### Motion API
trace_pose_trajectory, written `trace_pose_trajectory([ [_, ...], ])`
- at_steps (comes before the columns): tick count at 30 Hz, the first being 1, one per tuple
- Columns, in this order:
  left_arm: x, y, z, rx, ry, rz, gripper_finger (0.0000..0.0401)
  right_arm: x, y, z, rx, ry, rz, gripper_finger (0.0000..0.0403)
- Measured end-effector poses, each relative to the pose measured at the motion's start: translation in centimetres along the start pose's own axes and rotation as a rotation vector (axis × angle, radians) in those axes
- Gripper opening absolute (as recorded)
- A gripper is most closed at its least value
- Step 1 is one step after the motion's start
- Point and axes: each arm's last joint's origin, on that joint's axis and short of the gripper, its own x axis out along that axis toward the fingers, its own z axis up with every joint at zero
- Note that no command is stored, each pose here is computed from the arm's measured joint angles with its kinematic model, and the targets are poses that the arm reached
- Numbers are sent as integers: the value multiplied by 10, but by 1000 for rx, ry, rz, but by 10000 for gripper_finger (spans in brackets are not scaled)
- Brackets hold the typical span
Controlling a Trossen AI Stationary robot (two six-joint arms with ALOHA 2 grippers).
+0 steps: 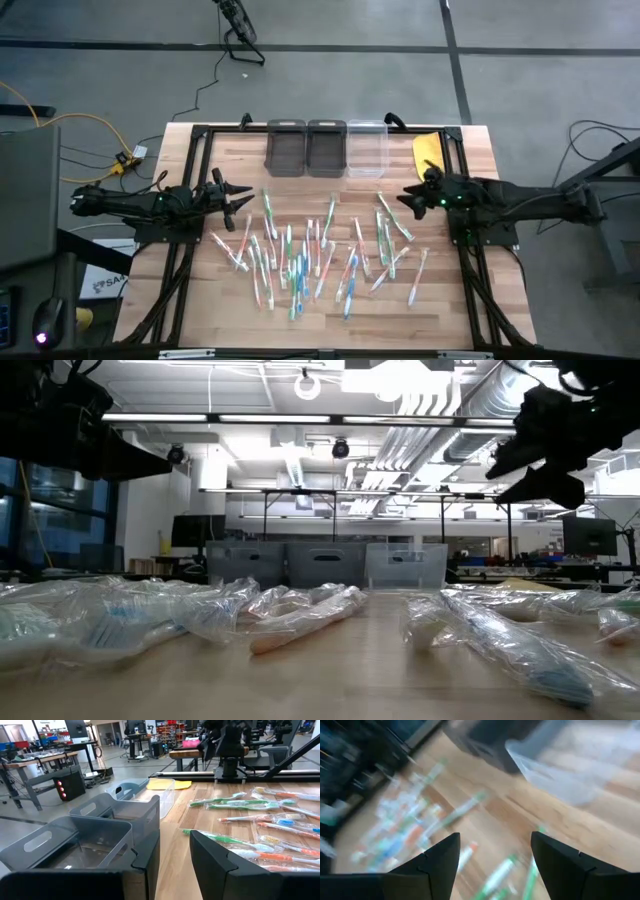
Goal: Pick & Place Toothbrushes
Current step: Put the green toothbrush into the transparent bin
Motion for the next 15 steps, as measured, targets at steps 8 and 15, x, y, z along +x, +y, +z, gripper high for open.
trace_pose_trajectory([
  [8,0,0,0,0,0,0,101,21,10,-7,-80,73,-201,238],
  [15,0,0,0,0,0,0,101,37,27,-27,-177,-19,-314,238],
])
